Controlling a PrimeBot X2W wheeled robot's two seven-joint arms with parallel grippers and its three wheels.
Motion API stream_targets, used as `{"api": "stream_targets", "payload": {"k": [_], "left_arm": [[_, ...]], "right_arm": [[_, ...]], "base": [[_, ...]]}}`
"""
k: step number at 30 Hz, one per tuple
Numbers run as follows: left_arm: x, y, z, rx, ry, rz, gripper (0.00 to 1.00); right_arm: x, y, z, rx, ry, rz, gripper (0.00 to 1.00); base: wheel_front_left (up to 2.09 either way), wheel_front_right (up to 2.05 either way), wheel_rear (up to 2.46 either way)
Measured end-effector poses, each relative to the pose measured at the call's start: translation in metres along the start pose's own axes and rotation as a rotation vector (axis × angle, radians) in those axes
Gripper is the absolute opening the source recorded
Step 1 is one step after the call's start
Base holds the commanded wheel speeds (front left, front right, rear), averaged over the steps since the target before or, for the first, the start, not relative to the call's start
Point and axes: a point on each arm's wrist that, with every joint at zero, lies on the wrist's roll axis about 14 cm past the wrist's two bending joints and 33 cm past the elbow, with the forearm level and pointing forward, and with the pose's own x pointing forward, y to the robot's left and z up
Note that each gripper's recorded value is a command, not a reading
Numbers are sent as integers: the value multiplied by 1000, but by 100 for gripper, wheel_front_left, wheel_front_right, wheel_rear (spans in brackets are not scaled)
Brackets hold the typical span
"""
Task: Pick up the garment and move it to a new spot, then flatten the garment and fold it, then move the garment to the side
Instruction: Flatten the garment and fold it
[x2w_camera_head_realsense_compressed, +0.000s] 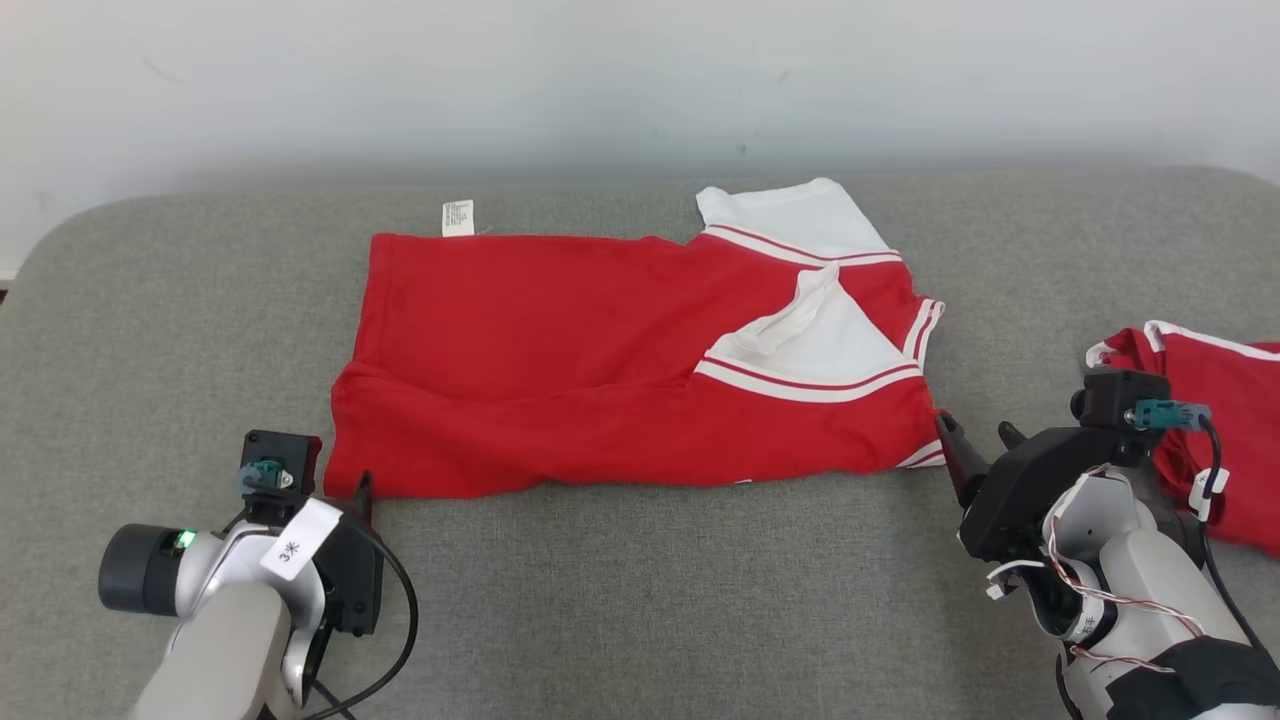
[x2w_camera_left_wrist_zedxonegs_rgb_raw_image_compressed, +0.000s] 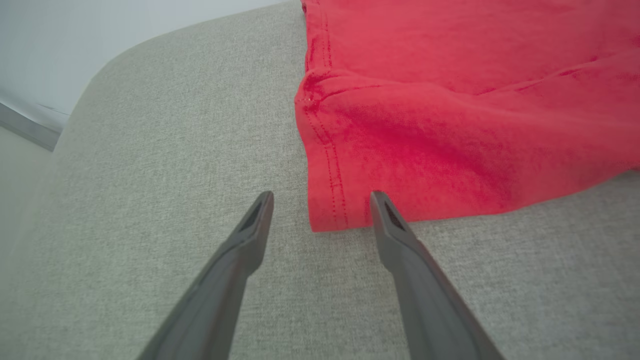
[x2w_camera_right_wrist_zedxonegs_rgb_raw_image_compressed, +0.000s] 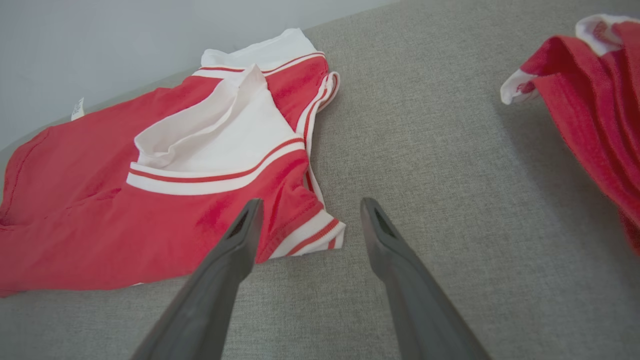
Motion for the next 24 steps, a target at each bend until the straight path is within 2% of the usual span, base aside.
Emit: {"api": "stream_targets", "payload": {"k": [10,21,22,23,24], "left_arm": [[16,-6,4,-1,17,-2,100],[18,-1,-9,-20,57,10,100],[18,1,-9,-18,64,8,100],[19,0,-7,-17,60,3,100],[20,0,-6,-16,58,-5,100]], "right_arm": [[16,-2,-15,-72,46,-6,100],[36,22,-9,-129,61,45,100],[37,20,-12,-136,78,35,97],[38,18,-14,-139,85,32,88],[39,17,-16,-139,96,27,85]], "base": [[0,0,0],[0,0,0],[0,0,0],[0,0,0],[0,0,0]]}}
